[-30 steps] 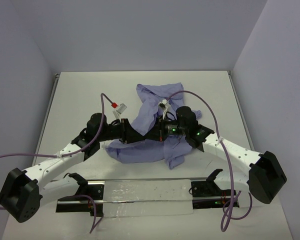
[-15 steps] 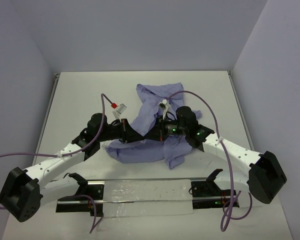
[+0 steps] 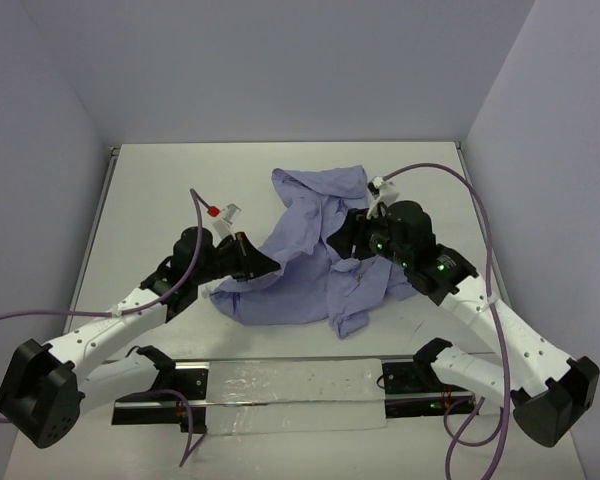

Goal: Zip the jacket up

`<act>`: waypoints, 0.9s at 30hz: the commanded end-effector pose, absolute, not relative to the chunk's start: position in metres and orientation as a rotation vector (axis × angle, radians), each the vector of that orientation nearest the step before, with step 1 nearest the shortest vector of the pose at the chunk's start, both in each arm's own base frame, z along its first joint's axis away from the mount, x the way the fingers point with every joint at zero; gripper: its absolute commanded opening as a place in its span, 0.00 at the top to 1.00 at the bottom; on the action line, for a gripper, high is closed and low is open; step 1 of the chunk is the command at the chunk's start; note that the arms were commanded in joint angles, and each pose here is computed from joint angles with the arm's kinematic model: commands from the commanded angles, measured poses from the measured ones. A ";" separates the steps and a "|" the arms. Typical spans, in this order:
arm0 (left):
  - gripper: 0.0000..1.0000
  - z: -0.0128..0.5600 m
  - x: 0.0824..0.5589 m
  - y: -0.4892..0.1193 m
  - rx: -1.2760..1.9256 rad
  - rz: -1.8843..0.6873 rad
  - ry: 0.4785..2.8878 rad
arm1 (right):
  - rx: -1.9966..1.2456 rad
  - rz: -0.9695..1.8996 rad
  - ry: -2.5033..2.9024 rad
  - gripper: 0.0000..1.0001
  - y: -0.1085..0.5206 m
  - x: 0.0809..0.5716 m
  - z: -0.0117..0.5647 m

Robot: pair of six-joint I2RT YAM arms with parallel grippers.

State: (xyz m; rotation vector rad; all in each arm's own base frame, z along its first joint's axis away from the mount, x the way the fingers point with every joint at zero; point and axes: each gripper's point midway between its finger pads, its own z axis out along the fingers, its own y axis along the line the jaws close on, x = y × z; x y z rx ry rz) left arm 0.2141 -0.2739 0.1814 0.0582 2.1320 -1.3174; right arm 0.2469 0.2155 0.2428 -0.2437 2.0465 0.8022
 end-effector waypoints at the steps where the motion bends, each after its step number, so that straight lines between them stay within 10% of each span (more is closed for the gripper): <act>1: 1.00 0.204 0.243 -0.252 -0.121 -1.171 2.054 | 0.005 0.390 2.307 0.50 0.148 0.248 0.159; 27: 1.00 0.210 0.237 -0.250 -0.087 -1.179 2.054 | 0.461 0.501 2.382 0.56 0.136 0.297 0.055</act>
